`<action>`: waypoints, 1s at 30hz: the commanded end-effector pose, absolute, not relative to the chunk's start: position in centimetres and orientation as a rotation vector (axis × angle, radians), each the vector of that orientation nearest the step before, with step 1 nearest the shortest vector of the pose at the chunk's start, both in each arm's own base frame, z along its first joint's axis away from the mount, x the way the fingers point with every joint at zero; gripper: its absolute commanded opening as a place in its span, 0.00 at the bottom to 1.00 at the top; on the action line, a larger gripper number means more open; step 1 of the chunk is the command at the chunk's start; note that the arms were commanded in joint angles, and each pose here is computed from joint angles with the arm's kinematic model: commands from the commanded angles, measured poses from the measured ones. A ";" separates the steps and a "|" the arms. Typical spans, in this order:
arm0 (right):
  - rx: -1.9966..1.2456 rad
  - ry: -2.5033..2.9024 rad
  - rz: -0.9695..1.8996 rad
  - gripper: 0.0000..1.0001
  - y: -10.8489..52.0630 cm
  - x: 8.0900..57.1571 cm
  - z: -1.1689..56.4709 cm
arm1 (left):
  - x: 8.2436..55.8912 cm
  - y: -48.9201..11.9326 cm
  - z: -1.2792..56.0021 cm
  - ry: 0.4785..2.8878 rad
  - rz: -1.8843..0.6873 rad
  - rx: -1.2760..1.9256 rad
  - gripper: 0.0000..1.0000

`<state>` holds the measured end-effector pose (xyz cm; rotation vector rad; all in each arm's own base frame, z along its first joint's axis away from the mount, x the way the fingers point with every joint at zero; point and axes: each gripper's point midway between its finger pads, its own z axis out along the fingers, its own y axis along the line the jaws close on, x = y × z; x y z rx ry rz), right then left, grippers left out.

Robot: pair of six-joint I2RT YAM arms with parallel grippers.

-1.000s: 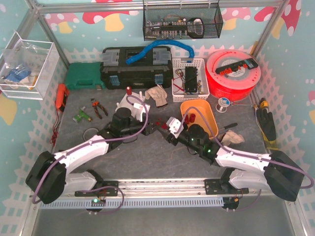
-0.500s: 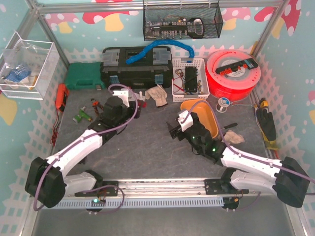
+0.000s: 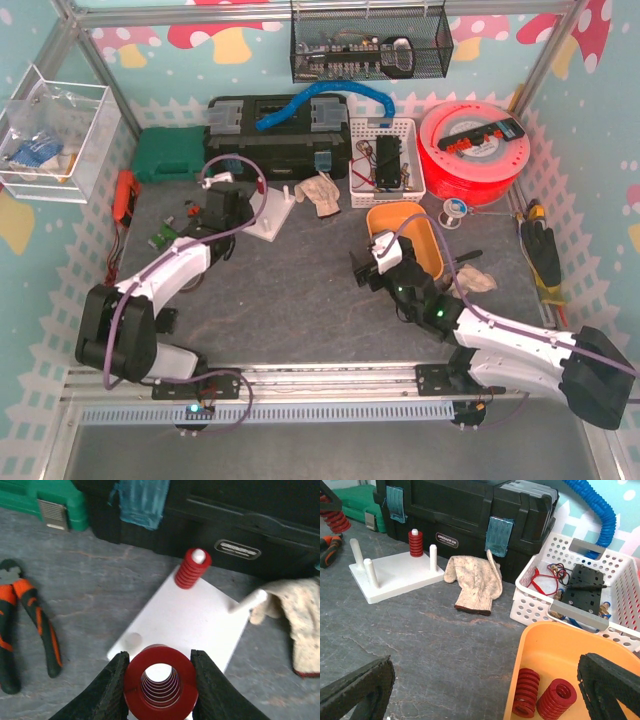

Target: Install the large spring

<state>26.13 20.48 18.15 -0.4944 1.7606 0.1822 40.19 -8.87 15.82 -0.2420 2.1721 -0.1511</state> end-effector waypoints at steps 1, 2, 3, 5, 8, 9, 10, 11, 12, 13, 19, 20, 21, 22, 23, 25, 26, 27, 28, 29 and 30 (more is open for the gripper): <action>-0.463 1.750 0.191 0.99 20.6 26.5 18.6 | 42.0 -6.8 17.2 2.139 -0.070 -0.276 0.00; -0.468 1.750 0.194 0.99 20.7 26.5 18.6 | 42.3 -6.5 17.0 2.146 -0.054 -0.281 0.00; -0.471 1.749 0.199 0.99 20.8 26.5 18.7 | 42.6 -6.1 16.8 2.150 -0.029 -0.291 0.00; -0.474 1.747 0.204 0.99 20.9 26.5 18.7 | 43.1 -5.7 16.5 2.156 -0.004 -0.300 0.01; -0.481 1.746 0.202 0.99 20.9 26.4 18.6 | 43.7 -5.9 16.1 2.166 -0.015 -0.300 0.01; -0.482 1.745 0.201 0.99 20.9 26.4 18.7 | 43.9 -5.9 15.9 2.173 -0.017 -0.297 0.01; -0.487 1.746 0.201 0.99 21.0 26.4 18.6 | 44.0 -6.0 15.6 2.180 -0.018 -0.296 0.02; -0.489 1.745 0.199 0.99 21.0 26.4 18.6 | 44.0 -6.1 15.3 2.188 -0.017 -0.295 0.02; -0.490 1.746 0.197 0.99 20.9 26.4 18.6 | 44.1 -6.0 15.1 2.192 -0.015 -0.297 0.02; -0.490 1.745 0.196 0.99 20.9 26.4 18.6 | 44.2 -6.0 14.8 2.198 -0.011 -0.296 0.03; -0.502 1.749 0.193 0.99 21.1 26.5 18.3 | 44.2 -6.3 14.1 2.220 -0.025 -0.288 0.03; -0.503 1.750 0.192 0.98 21.2 26.5 18.3 | 44.2 -6.3 13.9 2.224 -0.025 -0.286 0.04; -0.504 1.752 0.187 0.98 21.1 26.5 18.2 | 44.3 -6.3 13.2 2.238 -0.010 -0.281 0.04; -0.503 1.751 0.188 0.99 21.1 26.5 18.3 | 44.4 -6.2 13.0 2.243 -0.001 -0.282 0.05; -0.502 1.751 0.186 0.99 21.1 26.5 18.3 | 44.5 -6.2 12.6 2.250 0.008 -0.280 0.06; -0.502 1.748 0.187 0.99 21.0 26.5 18.4 | 44.9 -6.3 12.3 2.260 0.009 -0.266 0.07; -0.502 1.747 0.188 0.99 21.0 26.5 18.4 | 45.0 -6.4 12.1 2.267 0.009 -0.262 0.08; -0.503 1.747 0.190 0.99 21.1 26.5 18.3 | 45.0 -6.5 12.0 2.267 0.007 -0.264 0.08; -0.508 1.749 0.191 0.99 21.1 26.5 18.2 | 45.1 -6.5 11.8 2.271 0.004 -0.265 0.09; -0.509 1.750 0.194 0.99 21.2 26.5 18.2 | 45.2 -6.6 11.6 2.276 0.003 -0.267 0.09; -0.512 1.752 0.196 0.98 21.3 26.5 18.1 | 45.2 -6.6 11.3 2.283 0.006 -0.269 0.10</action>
